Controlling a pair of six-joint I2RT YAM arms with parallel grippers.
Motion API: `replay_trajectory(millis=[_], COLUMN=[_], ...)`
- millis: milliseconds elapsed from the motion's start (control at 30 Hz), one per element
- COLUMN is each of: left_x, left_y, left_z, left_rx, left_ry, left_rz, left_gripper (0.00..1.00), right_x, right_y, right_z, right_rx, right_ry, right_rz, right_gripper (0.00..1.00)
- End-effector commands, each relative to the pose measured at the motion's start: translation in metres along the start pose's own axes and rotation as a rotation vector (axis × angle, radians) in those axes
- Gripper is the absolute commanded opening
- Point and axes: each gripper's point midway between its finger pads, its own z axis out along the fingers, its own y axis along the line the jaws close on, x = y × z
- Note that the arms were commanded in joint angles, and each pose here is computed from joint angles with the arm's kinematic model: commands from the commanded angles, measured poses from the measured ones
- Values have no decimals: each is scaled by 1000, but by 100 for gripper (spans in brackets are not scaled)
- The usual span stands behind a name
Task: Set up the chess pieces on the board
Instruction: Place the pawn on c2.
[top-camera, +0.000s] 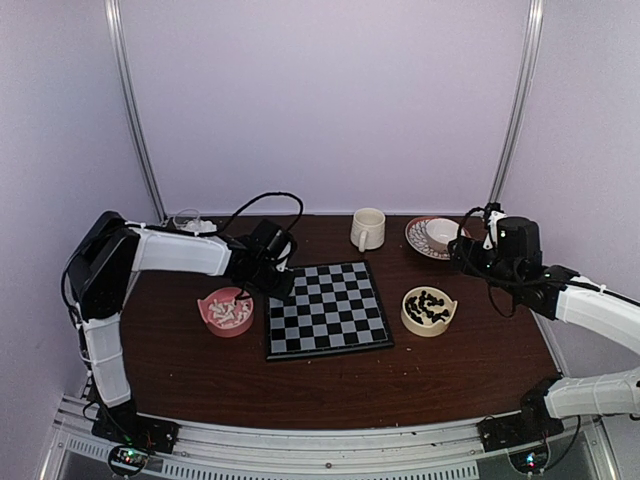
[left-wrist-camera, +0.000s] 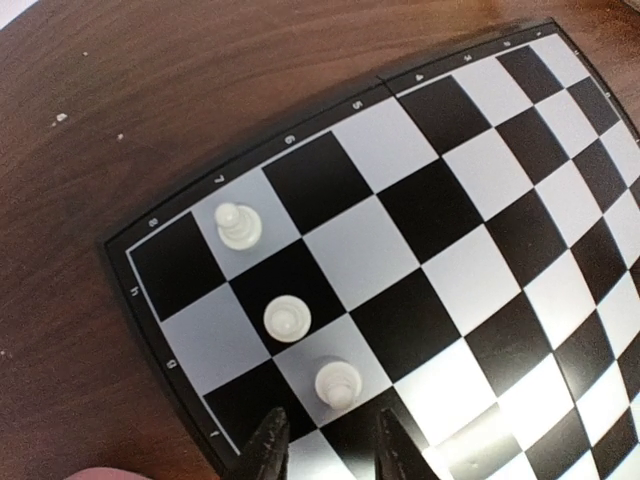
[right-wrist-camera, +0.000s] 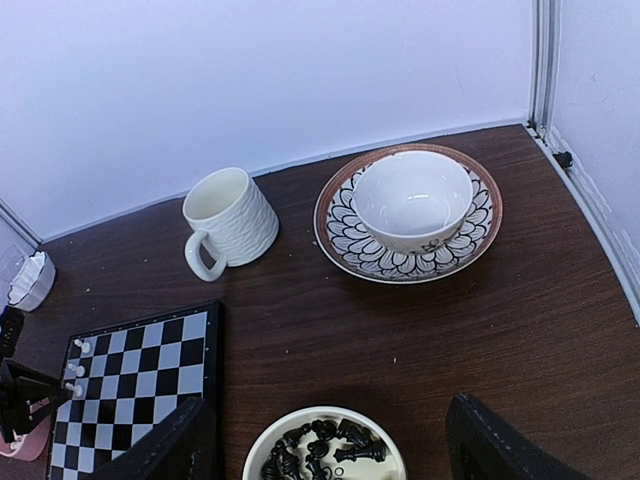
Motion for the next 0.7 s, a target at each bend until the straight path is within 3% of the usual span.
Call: replay_trajectory(millis=[0, 433, 667], left_x=[-20, 26, 48], left_y=[3, 64, 107], left_z=[-35, -101, -93], left_rx=[-21, -134, -99], left_ry=[-101, -182, -140], left_rz=[10, -123, -288], left_gripper=[31, 26, 24], right_x=[-2, -2, -2], right_y=[-1, -1, -1], right_z=[-3, -4, -4], right_rx=[7, 6, 4], right_ry=[-16, -18, -18], right_rz=[0, 0, 1], right_gripper=[83, 83, 82])
